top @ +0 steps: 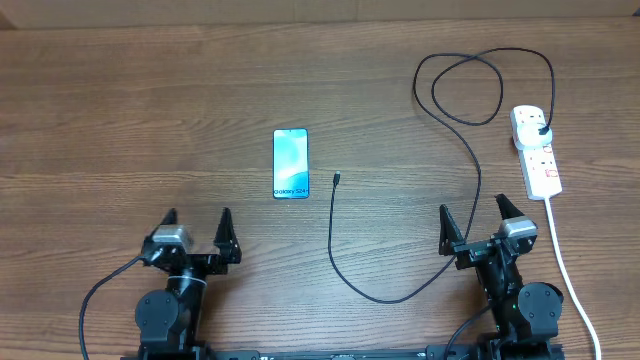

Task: Plug charger to phone and switch on socket
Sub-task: 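Move the left gripper forward over the phone on the table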

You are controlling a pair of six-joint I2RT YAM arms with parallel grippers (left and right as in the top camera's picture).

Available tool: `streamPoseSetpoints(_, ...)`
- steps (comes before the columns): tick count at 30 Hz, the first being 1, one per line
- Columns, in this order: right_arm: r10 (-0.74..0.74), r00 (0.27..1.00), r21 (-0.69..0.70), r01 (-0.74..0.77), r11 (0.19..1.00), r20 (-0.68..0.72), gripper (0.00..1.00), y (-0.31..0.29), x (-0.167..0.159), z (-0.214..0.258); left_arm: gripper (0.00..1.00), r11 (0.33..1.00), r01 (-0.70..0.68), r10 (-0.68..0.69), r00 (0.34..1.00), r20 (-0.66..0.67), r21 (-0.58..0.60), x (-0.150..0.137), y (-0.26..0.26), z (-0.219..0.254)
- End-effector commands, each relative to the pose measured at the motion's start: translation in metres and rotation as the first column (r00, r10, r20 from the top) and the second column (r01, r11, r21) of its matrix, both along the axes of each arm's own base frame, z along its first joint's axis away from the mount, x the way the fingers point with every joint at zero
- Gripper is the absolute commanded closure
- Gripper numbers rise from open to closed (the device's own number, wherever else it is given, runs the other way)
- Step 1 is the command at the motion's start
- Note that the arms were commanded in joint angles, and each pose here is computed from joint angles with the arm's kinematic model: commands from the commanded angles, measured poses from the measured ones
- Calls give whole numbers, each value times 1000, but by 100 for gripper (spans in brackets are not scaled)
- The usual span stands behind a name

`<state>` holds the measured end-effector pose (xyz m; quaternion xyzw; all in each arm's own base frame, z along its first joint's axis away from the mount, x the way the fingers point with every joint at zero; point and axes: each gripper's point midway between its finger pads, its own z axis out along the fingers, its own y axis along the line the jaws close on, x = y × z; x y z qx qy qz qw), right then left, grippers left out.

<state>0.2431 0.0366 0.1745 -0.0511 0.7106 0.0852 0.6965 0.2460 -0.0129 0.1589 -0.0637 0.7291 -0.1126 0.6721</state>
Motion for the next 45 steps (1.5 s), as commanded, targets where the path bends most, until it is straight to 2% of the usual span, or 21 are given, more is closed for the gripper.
streamPoseSetpoints(1,0,1000,2,0,1000,2,0,0,0,-2,0,887,137,-163,986,-20,-442,-5,-32,4)
streamPoseSetpoints(4,0,1000,2,0,1000,2,0,0,0,-2,0,765,100,-162,986,-41,-636,-6,-32,5)
streamPoseSetpoints(5,0,1000,2,0,1000,2,0,0,0,-2,0,737,93,-162,986,-42,-669,-5,-32,6)
streamPoseSetpoints(9,0,1000,2,0,1000,2,0,0,0,-2,0,716,180,-202,978,47,-674,-8,-39,28)
streamPoseSetpoints(11,0,1000,2,0,1000,2,0,0,0,-2,0,735,226,-200,973,113,-639,-9,-38,43)
streamPoseSetpoints(14,0,1000,2,0,1000,2,0,0,0,-2,0,823,260,-175,962,210,-504,-11,-34,66)
streamPoseSetpoints(18,0,1000,2,0,1000,2,0,0,0,-2,0,911,185,-80,956,283,-369,-16,-17,98)
streamPoseSetpoints(21,0,1000,2,0,1000,2,0,0,0,-2,0,932,114,-2,951,308,-345,-22,-4,122)
streamPoseSetpoints(25,0,1000,2,0,1000,2,0,0,0,-2,0,968,78,2,949,316,-240,-30,-2,154)
streamPoseSetpoints(30,0,1000,2,0,1000,2,0,0,0,-2,0,980,35,5,979,202,-193,-17,-1,183)
streamPoseSetpoints(33,0,1000,2,0,1000,2,0,0,0,-2,0,980,10,3,998,66,-197,1,-1,197)
streamPoseSetpoints(36,0,1000,2,0,1000,2,0,0,0,-2,0,982,-26,2,991,-130,-187,19,-1,202)
streamPoseSetpoints(38,0,1000,2,0,1000,2,0,0,0,-2,0,987,-30,-16,959,-282,-159,29,-4,201)
streamPoseSetpoints(40,0,1000,2,0,1000,2,0,0,0,-2,0,988,11,-68,923,-378,-151,37,-12,201)
streamPoseSetpoints(43,0,1000,2,0,1000,2,0,0,0,-2,0,972,92,-186,861,-473,-214,48,-32,202)
streamPoseSetpoints(45,0,1000,2,0,1000,2,0,0,0,-2,0,950,195,-293,831,-473,-245,56,-50,206)
